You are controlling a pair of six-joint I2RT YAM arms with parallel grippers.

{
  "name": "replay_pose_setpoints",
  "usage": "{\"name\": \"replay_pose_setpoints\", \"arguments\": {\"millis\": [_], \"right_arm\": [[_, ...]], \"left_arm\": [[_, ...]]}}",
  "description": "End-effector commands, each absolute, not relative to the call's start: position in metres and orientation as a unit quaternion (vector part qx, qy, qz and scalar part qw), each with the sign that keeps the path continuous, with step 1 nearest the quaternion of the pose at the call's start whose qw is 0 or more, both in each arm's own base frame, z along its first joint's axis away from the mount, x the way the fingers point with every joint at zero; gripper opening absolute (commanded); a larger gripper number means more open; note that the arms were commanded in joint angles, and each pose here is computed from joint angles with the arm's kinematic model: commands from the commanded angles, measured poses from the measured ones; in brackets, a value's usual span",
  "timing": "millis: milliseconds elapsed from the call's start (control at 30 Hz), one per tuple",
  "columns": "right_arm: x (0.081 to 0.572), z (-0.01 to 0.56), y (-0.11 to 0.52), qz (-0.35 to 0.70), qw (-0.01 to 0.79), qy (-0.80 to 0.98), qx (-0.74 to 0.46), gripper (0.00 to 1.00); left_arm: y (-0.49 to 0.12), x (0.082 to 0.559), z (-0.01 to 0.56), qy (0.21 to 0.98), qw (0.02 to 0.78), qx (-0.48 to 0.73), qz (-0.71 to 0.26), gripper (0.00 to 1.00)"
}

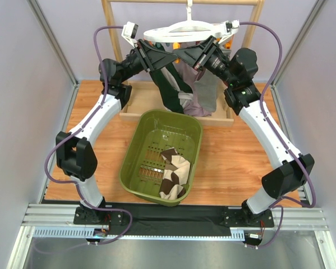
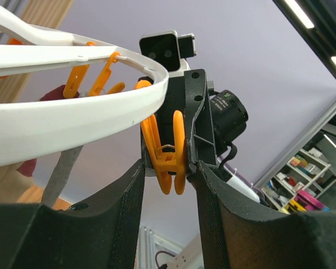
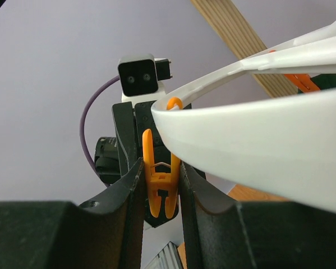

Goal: Clip the socks to the hanger
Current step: Open the clamp at the hanger.

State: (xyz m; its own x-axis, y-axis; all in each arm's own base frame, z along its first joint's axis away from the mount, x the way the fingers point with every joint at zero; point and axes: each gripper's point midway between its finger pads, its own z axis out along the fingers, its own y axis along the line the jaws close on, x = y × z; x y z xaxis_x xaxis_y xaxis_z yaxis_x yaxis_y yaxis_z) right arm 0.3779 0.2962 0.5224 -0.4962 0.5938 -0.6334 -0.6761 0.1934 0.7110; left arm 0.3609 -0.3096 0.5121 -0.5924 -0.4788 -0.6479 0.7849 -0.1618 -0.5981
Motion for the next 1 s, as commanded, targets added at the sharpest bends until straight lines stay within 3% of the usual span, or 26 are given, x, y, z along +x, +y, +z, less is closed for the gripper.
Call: {"name": "replay_pose_setpoints", "arguments": {"millis": [0,100,233,267,333,500,967], "right_arm": [[0.365,0.536,0.298,0.650,0.500,0.569,-0.059,0.10],[0.370,0.532,0.298,0.649,0.499,0.571,-0.056,0.09],[0.372,0.532,0.297,0.643,0.510,0.568,-0.061,0.08],[0.371,0.534,0.297,0.644,0.512,0.565,-0.065,0.08],[0.372,0.535,0.296,0.642,0.516,0.563,-0.066,0.08],[0.371,0.538,0.291,0.634,0.526,0.563,-0.064,0.07],[0.369,0.540,0.292,0.639,0.521,0.561,-0.068,0.03]], "left_arm": [[-0.312,0.343,0.524,0.474,0.408,0.187,-0.758,0.43],[-0.312,0.342,0.521,0.478,0.400,0.182,-0.761,0.41],[-0.313,0.341,0.518,0.482,0.384,0.181,-0.766,0.32],[-0.313,0.340,0.517,0.482,0.383,0.181,-0.767,0.34],[-0.312,0.338,0.515,0.485,0.387,0.180,-0.763,0.47],[-0.309,0.339,0.503,0.512,0.415,0.178,-0.731,0.59],[-0.309,0.339,0.527,0.485,0.406,0.164,-0.757,0.59]]}}
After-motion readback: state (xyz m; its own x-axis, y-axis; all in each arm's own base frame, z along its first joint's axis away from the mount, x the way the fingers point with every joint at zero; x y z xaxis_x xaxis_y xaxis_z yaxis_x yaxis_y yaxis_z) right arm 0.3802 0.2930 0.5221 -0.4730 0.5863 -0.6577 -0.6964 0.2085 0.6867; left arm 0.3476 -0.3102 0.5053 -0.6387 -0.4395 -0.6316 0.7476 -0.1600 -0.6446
